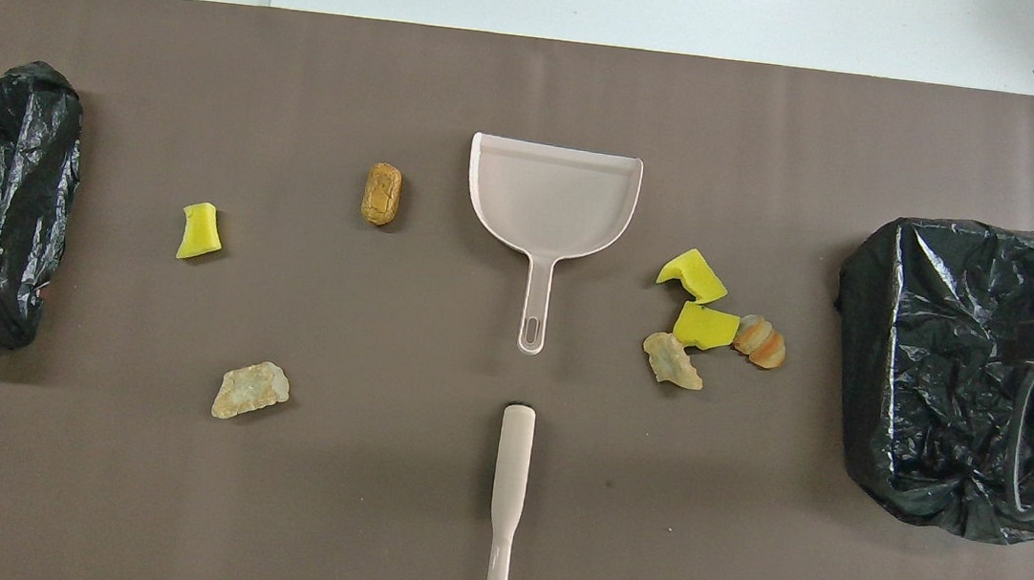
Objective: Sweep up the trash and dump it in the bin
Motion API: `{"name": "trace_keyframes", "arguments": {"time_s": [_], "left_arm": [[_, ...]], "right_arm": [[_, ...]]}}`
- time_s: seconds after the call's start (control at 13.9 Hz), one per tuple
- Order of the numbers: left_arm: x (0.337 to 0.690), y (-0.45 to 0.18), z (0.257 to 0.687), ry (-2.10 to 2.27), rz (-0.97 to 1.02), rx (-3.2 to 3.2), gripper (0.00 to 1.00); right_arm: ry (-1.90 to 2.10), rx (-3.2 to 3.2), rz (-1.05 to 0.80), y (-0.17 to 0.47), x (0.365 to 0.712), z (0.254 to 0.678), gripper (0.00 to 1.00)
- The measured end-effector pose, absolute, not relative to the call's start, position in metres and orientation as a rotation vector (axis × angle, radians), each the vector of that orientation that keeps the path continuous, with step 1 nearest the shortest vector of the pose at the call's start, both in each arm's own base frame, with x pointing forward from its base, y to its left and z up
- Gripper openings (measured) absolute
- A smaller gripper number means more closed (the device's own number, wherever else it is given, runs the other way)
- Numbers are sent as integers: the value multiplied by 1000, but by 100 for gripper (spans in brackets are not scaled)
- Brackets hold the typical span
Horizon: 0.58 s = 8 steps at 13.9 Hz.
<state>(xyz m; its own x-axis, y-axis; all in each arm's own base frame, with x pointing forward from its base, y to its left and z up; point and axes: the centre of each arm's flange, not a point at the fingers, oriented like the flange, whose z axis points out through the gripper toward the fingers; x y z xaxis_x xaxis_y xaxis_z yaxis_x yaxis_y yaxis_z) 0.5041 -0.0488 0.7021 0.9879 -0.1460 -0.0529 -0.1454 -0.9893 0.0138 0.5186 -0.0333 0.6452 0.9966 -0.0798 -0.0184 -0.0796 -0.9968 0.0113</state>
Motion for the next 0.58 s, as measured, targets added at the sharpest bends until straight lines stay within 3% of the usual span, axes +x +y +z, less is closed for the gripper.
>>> {"name": "trace_keyframes", "arguments": {"time_s": [0.58], "left_arm": [[501, -57, 707, -196, -76, 3127, 100]], "right_arm": [[-105, 3130, -32, -35, 518, 645, 100]]}}
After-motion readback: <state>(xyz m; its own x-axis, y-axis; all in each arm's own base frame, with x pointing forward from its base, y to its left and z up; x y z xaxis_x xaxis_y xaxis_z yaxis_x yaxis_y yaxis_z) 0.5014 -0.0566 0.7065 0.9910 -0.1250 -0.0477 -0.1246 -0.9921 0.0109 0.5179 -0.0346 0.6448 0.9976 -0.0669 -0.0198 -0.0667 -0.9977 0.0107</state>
